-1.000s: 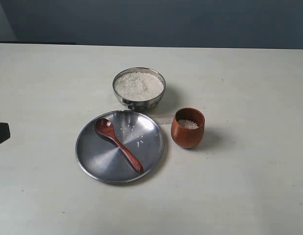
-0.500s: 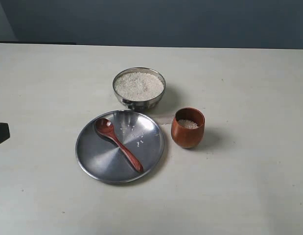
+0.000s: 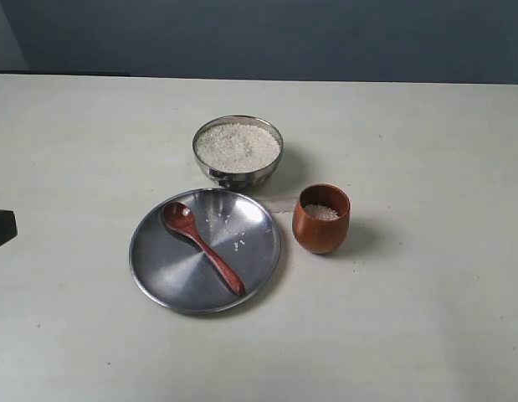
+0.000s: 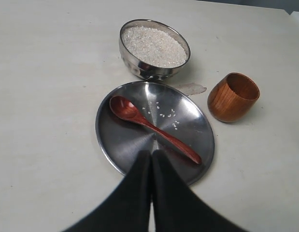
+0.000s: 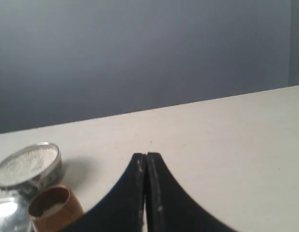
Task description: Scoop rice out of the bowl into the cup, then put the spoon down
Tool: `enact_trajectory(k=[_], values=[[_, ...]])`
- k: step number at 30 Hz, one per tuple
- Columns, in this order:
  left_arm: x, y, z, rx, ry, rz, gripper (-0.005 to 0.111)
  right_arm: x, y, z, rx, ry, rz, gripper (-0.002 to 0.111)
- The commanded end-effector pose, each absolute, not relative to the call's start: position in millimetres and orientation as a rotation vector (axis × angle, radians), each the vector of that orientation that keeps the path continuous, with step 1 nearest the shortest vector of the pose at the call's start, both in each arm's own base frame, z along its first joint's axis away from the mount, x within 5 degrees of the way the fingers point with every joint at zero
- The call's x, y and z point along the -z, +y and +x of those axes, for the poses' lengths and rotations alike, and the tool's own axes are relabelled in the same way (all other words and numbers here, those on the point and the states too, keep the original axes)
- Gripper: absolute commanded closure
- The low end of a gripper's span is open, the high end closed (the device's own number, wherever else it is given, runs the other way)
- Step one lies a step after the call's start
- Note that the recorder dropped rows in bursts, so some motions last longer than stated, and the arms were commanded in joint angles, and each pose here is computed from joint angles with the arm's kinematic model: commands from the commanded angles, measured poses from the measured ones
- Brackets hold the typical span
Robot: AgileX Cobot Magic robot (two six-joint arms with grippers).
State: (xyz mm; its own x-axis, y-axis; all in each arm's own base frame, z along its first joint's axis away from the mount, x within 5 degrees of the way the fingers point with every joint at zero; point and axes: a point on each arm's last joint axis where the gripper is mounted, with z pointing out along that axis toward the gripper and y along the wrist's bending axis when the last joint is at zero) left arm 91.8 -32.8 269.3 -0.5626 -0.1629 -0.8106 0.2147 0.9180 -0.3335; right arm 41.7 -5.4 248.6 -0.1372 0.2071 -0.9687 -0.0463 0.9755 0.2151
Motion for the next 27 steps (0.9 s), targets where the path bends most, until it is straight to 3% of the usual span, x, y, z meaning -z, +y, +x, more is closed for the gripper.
enact_trajectory(k=[1,4,15,27], values=[[-271,-33,93,0.495,2.107,0.035,0.106,-229,4,43,-0.167,1.783,-0.093,0.108],[-271,-33,93,0.493,2.107,0.038,0.106,-225,11,44,-0.169,1.745,-0.226,0.108],[-271,-33,93,0.493,2.107,0.038,0.106,-209,9,47,-0.081,1.794,-0.277,0.108],[-271,-33,93,0.493,2.107,0.038,0.106,-181,13,52,-0.153,1.831,-0.233,0.108]])
